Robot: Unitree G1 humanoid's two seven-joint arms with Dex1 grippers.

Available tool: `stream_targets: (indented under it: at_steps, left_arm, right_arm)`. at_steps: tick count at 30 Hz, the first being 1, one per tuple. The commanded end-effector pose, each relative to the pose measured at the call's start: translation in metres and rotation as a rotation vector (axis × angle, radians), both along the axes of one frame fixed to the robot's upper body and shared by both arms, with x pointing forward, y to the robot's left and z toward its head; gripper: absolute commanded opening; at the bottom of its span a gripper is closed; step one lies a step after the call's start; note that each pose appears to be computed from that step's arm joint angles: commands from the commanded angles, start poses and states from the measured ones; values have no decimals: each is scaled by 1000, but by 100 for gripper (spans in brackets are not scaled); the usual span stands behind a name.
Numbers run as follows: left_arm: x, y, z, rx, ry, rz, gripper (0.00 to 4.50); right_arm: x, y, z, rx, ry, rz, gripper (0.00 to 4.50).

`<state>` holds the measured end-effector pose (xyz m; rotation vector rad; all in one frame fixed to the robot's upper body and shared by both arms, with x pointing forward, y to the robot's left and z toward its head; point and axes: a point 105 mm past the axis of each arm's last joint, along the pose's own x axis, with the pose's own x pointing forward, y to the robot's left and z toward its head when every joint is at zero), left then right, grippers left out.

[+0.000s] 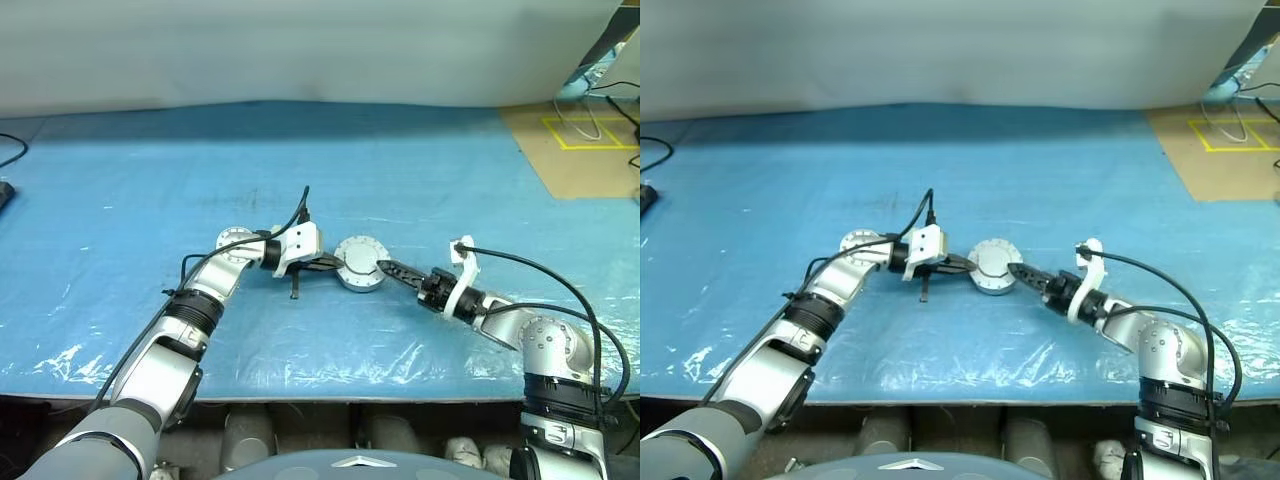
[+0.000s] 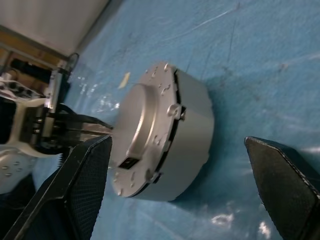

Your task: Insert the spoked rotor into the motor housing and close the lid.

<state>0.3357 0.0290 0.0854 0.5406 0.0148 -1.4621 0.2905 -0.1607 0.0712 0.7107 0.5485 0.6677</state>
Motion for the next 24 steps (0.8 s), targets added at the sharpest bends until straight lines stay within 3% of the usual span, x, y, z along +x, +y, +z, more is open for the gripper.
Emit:
stream_targets:
  at_steps: [1, 6, 13, 16, 18, 21, 24]
  left_arm:
    - [-5, 4, -17, 51, 45, 2, 0]
    - [-5, 5, -17, 52, 44, 4, 0]
    - [-4, 7, -16, 53, 41, 11, 0]
    - [-4, 10, -16, 55, 45, 18, 0]
    - [-3, 12, -17, 63, 41, 23, 0]
    - [-3, 12, -17, 62, 42, 26, 0]
    - [-1, 12, -16, 63, 40, 27, 0]
  right_arm:
    - [-12, 7, -5, 70, 60, 26, 447]
    - [-15, 19, -20, 109, 120, 17, 447]
    - [0, 17, -20, 224, 104, -98, 447]
    - [7, 4, -19, 253, 96, -187, 383]
    - [7, 1, -19, 267, 97, -198, 312]
    - [3, 15, -16, 271, 93, -147, 200]
    - [1, 34, -13, 272, 90, -96, 120]
